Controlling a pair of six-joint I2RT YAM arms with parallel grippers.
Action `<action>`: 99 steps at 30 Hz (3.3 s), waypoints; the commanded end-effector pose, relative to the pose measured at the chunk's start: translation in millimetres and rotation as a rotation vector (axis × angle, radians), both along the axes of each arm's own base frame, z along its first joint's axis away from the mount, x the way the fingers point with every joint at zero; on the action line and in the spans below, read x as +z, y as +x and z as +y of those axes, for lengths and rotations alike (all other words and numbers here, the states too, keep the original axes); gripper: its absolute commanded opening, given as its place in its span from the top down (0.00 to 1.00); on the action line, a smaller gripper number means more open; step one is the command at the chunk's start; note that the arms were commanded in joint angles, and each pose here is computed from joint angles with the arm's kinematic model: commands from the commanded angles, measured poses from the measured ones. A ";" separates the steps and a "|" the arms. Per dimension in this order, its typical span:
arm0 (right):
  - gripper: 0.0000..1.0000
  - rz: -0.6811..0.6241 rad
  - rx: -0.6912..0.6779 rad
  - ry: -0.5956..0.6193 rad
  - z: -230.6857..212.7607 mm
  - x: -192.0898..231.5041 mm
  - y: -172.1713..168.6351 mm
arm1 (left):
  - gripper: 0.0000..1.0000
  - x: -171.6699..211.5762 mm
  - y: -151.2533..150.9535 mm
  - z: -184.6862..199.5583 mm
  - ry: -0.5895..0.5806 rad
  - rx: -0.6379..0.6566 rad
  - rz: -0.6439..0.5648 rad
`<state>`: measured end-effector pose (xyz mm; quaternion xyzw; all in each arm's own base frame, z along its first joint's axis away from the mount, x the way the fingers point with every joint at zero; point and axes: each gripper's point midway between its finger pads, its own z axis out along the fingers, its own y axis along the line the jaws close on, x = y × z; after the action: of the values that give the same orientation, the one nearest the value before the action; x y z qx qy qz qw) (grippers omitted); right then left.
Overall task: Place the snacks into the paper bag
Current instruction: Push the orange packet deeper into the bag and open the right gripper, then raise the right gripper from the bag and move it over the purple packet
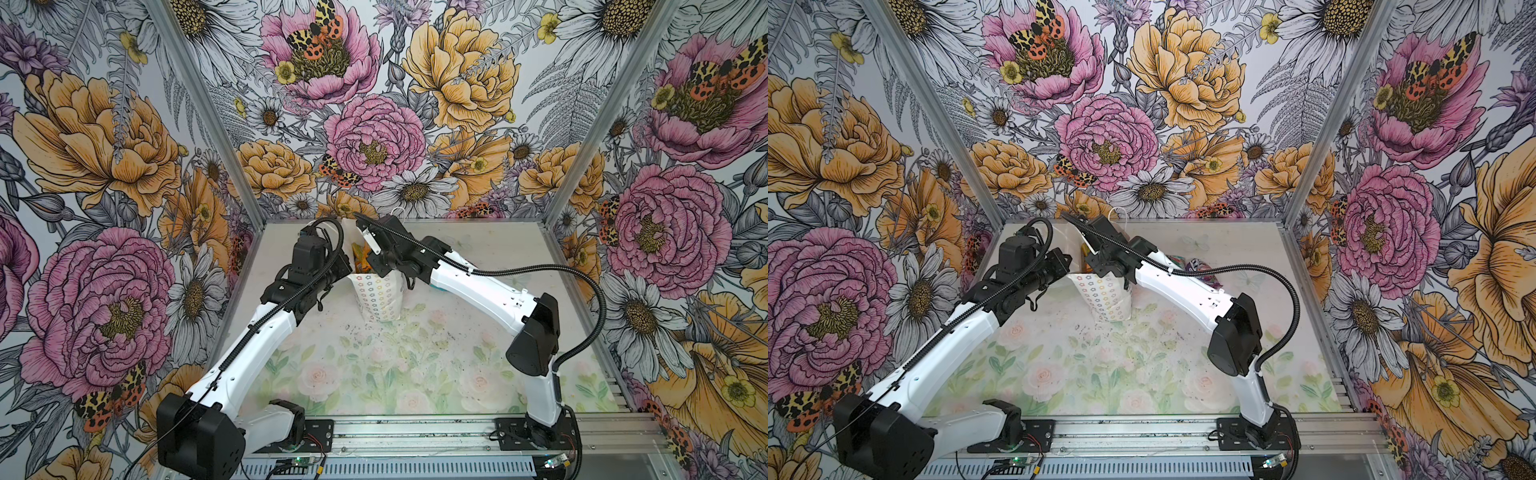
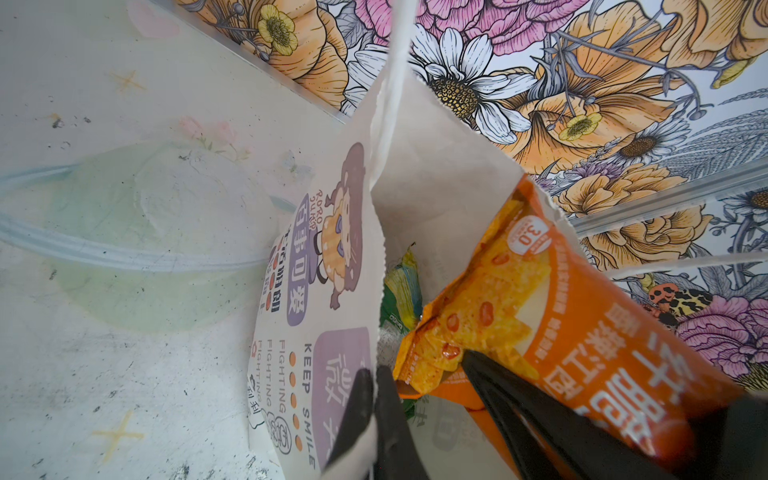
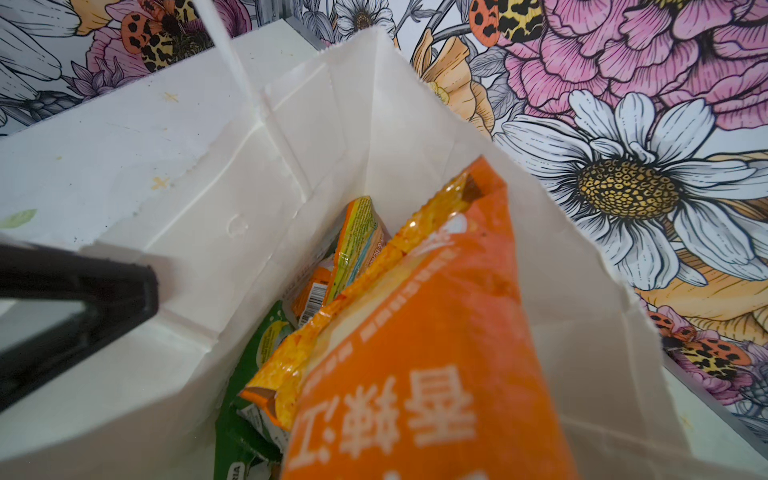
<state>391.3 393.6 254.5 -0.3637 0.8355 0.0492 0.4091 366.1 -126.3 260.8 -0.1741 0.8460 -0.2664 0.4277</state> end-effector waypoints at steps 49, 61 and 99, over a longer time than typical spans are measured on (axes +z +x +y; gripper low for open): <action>0.33 -0.016 0.038 0.277 6.7 98.8 -19.7 | 1.00 7.4 -1.7 6.4 -0.008 0.010 -0.028; 0.29 -0.053 -0.069 0.369 -43.4 141.6 -18.4 | 1.00 2.5 -1.9 11.7 -0.004 0.022 -0.019; 0.12 0.171 -0.743 0.165 -242.4 -29.3 55.7 | 1.00 -14.3 -16.8 85.8 0.069 0.158 0.058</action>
<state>442.6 154.5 243.5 -0.0181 0.9255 -0.0276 0.3772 349.3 -32.4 223.7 -0.2543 0.8561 -0.1841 0.4105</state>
